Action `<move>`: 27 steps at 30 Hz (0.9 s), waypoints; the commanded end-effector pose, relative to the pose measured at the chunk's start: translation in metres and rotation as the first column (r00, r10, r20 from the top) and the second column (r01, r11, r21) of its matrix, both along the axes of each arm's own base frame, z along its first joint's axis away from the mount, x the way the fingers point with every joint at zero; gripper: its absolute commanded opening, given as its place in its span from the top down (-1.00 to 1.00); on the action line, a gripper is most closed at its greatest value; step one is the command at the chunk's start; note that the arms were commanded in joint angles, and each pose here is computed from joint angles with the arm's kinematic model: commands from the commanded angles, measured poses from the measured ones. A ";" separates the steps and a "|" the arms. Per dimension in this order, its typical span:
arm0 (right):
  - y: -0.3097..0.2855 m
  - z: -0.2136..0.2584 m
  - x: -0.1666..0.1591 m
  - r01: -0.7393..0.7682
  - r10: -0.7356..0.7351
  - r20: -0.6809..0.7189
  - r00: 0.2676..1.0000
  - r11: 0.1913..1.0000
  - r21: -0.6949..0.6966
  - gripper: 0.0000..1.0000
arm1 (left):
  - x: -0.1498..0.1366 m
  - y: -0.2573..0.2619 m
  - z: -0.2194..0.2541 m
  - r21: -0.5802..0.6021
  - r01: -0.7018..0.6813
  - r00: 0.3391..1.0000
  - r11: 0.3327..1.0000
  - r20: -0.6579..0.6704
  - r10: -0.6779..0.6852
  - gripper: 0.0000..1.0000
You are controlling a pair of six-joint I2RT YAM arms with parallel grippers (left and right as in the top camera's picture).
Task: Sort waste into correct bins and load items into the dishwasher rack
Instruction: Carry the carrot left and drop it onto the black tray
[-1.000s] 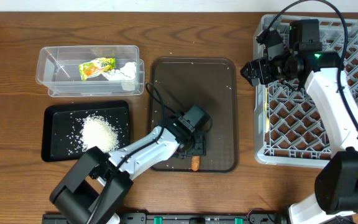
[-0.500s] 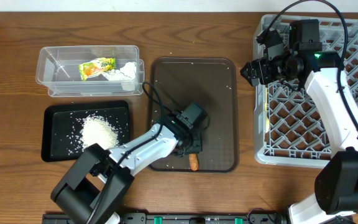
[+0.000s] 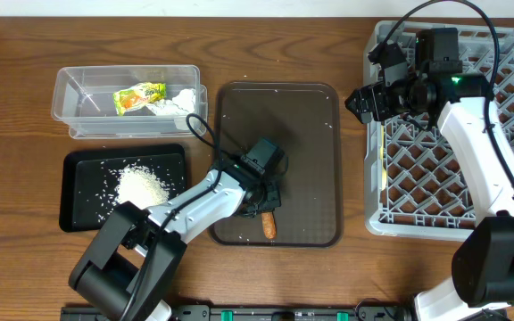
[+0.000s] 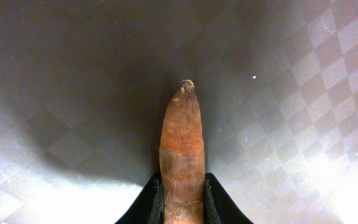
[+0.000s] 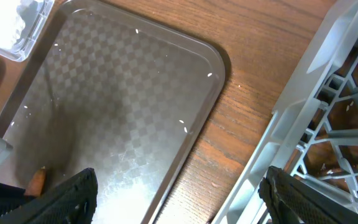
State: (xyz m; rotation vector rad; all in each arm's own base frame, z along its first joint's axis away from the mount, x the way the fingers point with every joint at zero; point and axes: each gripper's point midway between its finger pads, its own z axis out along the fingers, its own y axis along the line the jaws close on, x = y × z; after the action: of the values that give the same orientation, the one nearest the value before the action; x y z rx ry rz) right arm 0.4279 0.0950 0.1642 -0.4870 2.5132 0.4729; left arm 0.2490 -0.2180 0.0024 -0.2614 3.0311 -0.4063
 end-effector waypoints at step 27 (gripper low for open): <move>0.004 -0.002 -0.001 0.001 -0.001 -0.015 1.000 1.000 0.015 -0.71 | 0.074 0.210 0.097 0.124 -0.482 0.842 0.867 0.338 0.420 0.86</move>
State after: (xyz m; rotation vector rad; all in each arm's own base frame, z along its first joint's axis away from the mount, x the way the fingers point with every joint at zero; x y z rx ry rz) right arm 0.4279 0.0950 0.1642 -0.4870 2.5132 0.4729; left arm 0.3213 -0.0408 0.0953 -0.7226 2.6096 -0.1646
